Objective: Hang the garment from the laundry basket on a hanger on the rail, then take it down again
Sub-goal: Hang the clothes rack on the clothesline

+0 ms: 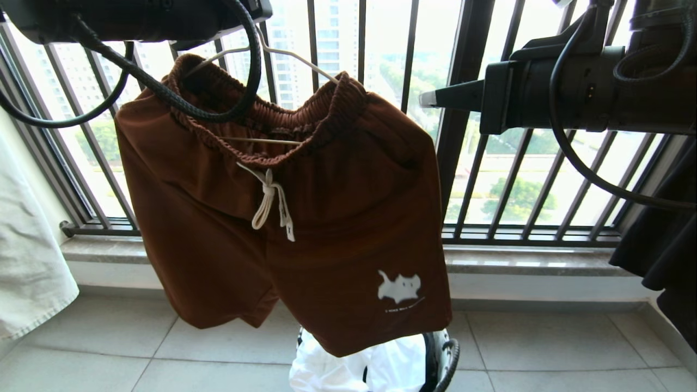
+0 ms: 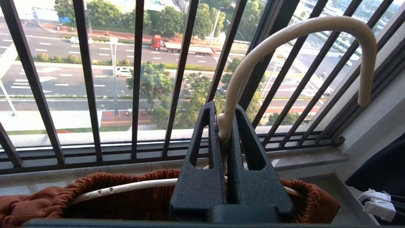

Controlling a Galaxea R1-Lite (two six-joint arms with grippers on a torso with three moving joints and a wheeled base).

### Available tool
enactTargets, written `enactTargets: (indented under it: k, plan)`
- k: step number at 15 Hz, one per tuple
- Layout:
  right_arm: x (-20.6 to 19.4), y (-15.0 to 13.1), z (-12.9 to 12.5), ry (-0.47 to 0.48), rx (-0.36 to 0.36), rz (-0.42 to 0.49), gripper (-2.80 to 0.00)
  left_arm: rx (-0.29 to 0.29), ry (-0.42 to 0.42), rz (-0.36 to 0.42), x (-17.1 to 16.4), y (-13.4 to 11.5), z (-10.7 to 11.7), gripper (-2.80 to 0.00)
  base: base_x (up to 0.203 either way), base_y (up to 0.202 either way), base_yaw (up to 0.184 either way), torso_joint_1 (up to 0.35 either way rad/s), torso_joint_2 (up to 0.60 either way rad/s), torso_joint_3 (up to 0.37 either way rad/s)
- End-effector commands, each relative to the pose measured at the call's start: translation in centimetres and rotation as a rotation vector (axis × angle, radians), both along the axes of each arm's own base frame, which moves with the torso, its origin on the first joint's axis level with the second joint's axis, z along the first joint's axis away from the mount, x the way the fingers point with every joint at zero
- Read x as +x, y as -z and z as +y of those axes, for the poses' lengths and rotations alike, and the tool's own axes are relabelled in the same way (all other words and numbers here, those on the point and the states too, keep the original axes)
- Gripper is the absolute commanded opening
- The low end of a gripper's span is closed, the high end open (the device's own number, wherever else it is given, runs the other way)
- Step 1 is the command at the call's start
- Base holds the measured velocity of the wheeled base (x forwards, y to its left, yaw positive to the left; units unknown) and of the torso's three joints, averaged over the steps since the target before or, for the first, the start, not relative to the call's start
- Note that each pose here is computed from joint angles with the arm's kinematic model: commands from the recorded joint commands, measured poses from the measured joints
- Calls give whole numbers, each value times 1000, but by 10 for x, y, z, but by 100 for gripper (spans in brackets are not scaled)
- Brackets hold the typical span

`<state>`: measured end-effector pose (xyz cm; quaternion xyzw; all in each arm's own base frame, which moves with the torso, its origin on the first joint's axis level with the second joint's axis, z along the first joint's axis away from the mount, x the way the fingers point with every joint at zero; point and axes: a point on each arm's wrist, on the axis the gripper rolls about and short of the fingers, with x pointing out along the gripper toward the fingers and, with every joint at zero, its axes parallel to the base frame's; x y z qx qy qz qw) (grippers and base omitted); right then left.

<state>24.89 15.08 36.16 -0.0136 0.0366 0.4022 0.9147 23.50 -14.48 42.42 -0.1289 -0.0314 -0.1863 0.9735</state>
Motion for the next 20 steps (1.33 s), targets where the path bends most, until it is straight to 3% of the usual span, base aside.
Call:
enactTargets:
  k: [1, 15, 16, 20]
  plan:
    - [6, 2, 3, -5, -14, -10, -280, 2, -1, 6, 3, 2, -2, -280, 0, 0, 0, 0, 0, 0]
    - [10, -8, 9, -27, -15, -52, -280, 3, 4, 9, -1, 0, -1, -280, 0, 0, 0, 0, 0, 0]
    - [10, -7, 9, -30, -29, -53, 0, 13, 4, 21, -1, 1, -1, -280, 0, 0, 0, 0, 0, 0]
    - [15, -2, 14, -93, -88, -86, 0, 18, 16, 28, -1, 3, -5, -280, 0, 0, 0, 0, 0, 0]
